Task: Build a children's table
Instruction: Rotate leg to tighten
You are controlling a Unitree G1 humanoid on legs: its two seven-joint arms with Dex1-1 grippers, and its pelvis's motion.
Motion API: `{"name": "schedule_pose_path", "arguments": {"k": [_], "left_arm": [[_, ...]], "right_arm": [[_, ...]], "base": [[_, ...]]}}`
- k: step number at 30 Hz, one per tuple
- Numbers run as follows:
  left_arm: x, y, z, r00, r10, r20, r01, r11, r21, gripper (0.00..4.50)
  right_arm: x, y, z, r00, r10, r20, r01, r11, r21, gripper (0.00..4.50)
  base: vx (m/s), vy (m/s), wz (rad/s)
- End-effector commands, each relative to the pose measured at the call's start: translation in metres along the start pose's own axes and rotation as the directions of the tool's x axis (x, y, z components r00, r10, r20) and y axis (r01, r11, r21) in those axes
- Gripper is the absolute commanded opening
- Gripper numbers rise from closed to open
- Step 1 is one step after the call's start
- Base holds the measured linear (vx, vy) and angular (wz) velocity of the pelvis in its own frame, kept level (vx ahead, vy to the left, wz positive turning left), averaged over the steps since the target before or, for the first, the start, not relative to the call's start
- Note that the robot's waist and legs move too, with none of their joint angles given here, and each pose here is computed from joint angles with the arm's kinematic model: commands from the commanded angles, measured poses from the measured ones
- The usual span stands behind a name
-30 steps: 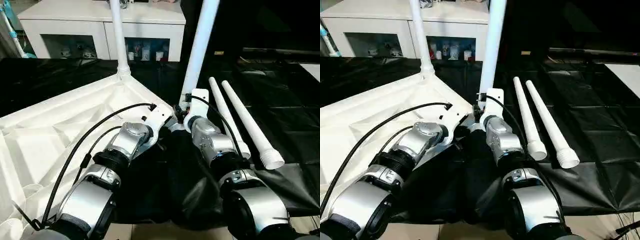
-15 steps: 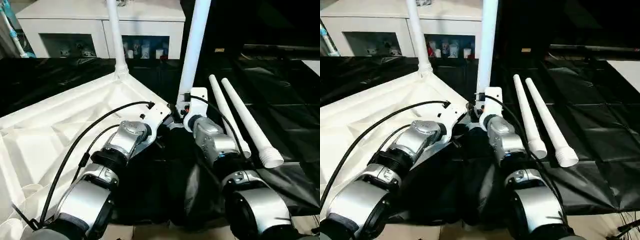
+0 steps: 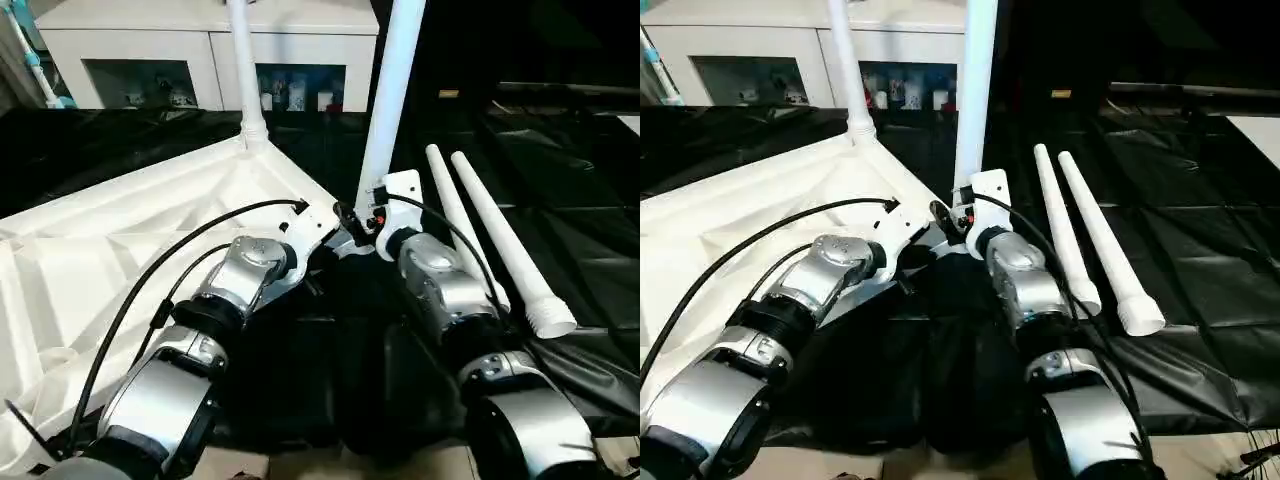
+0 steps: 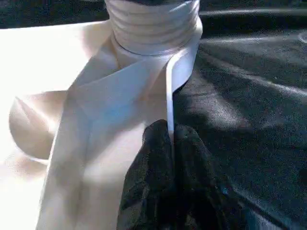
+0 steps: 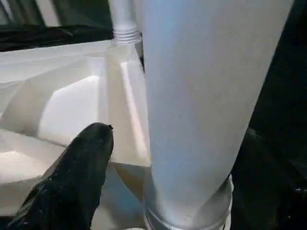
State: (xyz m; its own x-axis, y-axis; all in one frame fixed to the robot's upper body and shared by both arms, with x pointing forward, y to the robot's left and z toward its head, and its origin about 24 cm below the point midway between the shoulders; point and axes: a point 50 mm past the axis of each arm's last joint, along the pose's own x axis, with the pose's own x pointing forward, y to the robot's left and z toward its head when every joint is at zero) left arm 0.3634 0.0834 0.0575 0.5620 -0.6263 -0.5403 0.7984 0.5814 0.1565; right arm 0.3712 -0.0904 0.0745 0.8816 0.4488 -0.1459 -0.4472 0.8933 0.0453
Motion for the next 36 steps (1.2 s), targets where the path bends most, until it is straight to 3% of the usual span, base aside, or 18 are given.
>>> {"name": "schedule_pose_path", "arguments": {"k": [1, 5, 7, 11, 16, 25, 36], "left_arm": [[-0.001, -0.007, -0.016, 0.997, -0.065, -0.037, 0.066, 0.998, 0.024, 0.00], [-0.005, -0.007, -0.021, 0.995, -0.095, -0.038, 0.096, 0.994, 0.049, 0.00], [-0.014, -0.009, -0.027, 0.984, -0.176, -0.026, 0.178, 0.979, 0.100, 0.00], [-0.025, -0.017, -0.029, 0.954, -0.300, 0.018, 0.293, 0.940, 0.175, 0.00], [-0.036, -0.020, -0.032, 0.932, -0.361, 0.026, 0.347, 0.914, 0.210, 0.00], [-0.051, -0.021, -0.034, 0.896, -0.439, 0.068, 0.417, 0.884, 0.214, 0.00], [-0.050, -0.019, -0.034, 0.904, -0.424, 0.059, 0.403, 0.889, 0.215, 0.00]], "right_arm": [[-0.004, 0.000, 0.004, 0.998, 0.063, 0.013, -0.063, 0.998, -0.017, 3.73], [-0.010, 0.000, 0.003, 0.988, 0.155, 0.006, -0.154, 0.987, -0.037, 3.73], [-0.025, 0.000, 0.000, 0.945, 0.327, -0.015, -0.327, 0.942, -0.070, 3.73], [-0.035, -0.006, -0.002, 0.923, 0.384, -0.036, -0.386, 0.919, -0.082, 3.73], [-0.045, -0.012, -0.004, 0.898, 0.434, -0.074, -0.440, 0.889, -0.122, 3.73], [-0.074, -0.012, -0.020, 0.780, 0.587, -0.216, -0.623, 0.762, -0.177, 3.73], [-0.077, -0.014, -0.026, 0.780, 0.577, -0.243, -0.622, 0.758, -0.198, 3.73]], "base": [[0.000, 0.000, 0.00], [0.000, 0.000, 0.00], [0.000, 0.000, 0.00], [0.000, 0.000, 0.00], [0.000, 0.000, 0.00], [0.000, 0.000, 0.00], [0.000, 0.000, 0.00]]}}
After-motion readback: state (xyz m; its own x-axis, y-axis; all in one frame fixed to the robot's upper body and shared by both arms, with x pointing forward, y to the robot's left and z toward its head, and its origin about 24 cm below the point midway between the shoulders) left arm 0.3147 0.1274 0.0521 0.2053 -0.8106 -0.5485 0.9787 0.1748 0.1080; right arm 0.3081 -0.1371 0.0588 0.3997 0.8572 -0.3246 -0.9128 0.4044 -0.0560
